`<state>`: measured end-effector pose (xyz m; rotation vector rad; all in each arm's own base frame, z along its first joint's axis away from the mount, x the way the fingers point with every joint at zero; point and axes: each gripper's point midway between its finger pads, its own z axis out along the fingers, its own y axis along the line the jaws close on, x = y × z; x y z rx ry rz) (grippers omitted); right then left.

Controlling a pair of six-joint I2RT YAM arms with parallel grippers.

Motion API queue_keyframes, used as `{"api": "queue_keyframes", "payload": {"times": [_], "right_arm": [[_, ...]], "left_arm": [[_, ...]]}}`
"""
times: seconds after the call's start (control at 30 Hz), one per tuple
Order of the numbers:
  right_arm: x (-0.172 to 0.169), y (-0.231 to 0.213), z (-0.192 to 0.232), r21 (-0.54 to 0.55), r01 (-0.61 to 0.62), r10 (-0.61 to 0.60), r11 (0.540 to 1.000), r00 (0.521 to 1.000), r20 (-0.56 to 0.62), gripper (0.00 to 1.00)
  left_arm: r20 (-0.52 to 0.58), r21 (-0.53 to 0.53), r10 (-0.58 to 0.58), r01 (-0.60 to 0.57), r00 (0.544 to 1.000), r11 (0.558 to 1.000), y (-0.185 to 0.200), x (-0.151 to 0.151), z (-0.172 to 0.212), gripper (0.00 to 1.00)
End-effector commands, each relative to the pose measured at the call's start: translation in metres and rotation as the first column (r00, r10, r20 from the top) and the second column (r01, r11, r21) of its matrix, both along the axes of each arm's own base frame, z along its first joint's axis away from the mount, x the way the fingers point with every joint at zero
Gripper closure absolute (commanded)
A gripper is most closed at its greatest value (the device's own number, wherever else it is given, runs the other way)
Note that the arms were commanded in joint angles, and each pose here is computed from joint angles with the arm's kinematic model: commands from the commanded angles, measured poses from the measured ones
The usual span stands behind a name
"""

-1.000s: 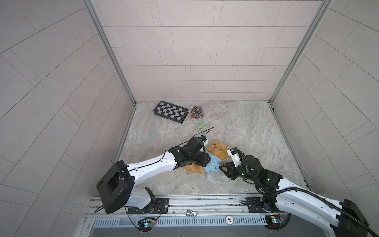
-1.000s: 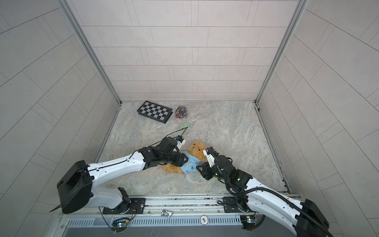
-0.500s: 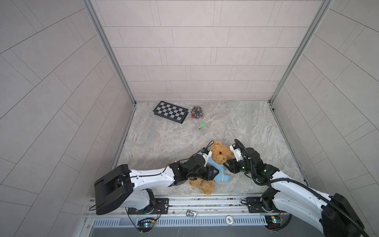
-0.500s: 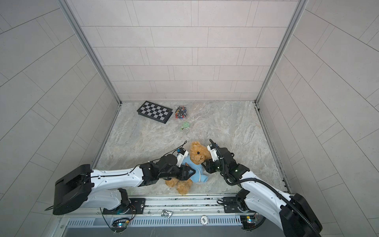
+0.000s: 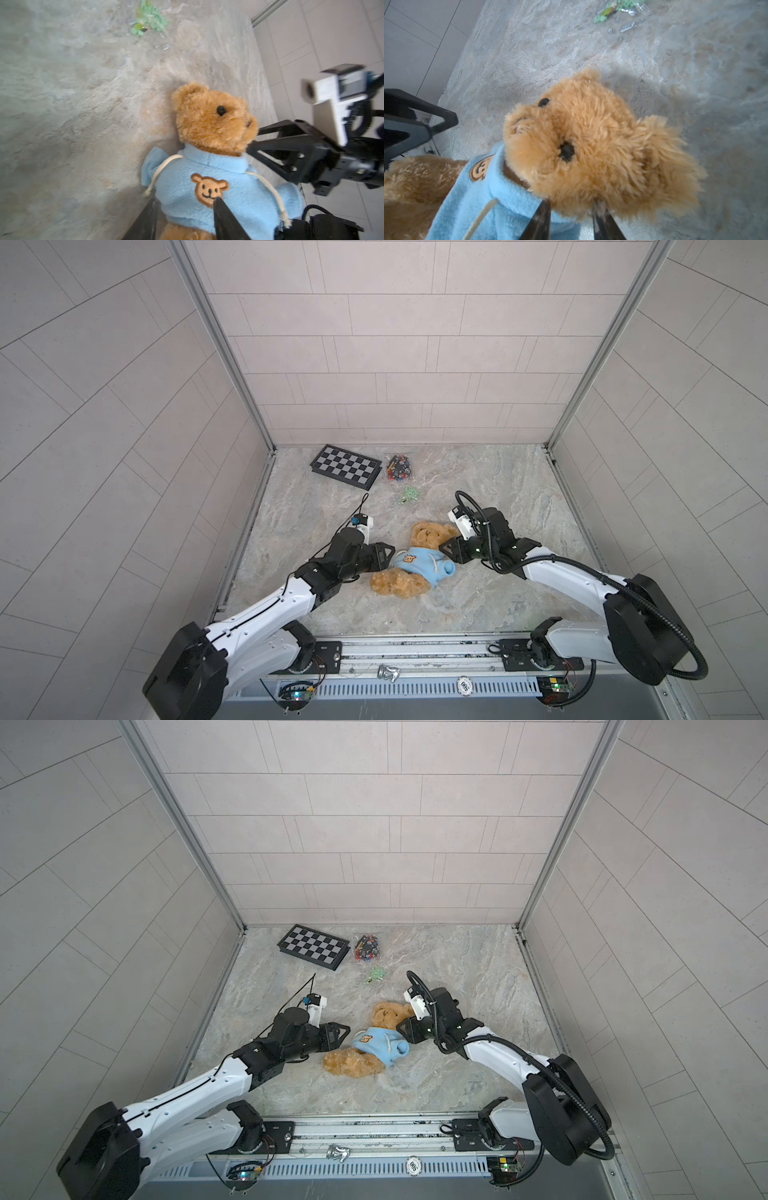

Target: Dress the teddy bear

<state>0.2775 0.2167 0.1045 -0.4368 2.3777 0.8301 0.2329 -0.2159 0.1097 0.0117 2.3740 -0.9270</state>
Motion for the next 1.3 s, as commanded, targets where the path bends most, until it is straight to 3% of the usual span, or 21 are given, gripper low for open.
{"api": "queue_keyframes", "payload": {"times": [0.0,0.17,0.3,0.53,0.83,1.07,1.27], "right_arm": [[0.001,0.0,0.02,-0.031,-0.043,0.044,0.999,0.998,0.043,0.64],[-0.013,-0.01,0.069,-0.11,-0.044,0.061,0.993,0.986,0.154,0.62],[-0.04,0.003,0.096,-0.066,-0.079,0.09,0.995,0.981,0.17,0.61],[-0.073,0.023,0.06,-0.018,-0.093,0.094,0.996,0.99,0.102,0.61],[-0.062,0.026,-0.003,-0.157,-0.092,0.097,0.983,0.995,0.023,0.61],[-0.061,-0.011,-0.056,-0.321,-0.049,0.028,0.946,0.997,-0.07,0.77],[-0.056,-0.027,-0.071,-0.361,-0.022,-0.029,0.932,0.99,-0.136,0.85]], "left_arm": [[-0.072,0.006,-0.055,0.055,0.996,0.998,-0.003,-0.019,-0.025,0.56],[-0.075,-0.058,-0.082,0.078,0.994,0.995,-0.028,-0.044,-0.029,0.58],[-0.045,-0.139,-0.099,0.092,0.994,0.986,-0.056,-0.056,-0.017,0.58],[-0.01,-0.219,-0.18,0.174,0.984,0.96,-0.107,-0.071,0.001,0.58],[-0.002,-0.195,-0.098,0.096,0.995,0.976,-0.068,-0.075,-0.011,0.59],[0.011,-0.155,-0.012,0.014,1.0,0.988,-0.029,-0.076,-0.02,0.82],[0.01,-0.139,0.024,-0.023,1.0,0.99,-0.014,-0.077,-0.03,0.92]]}}
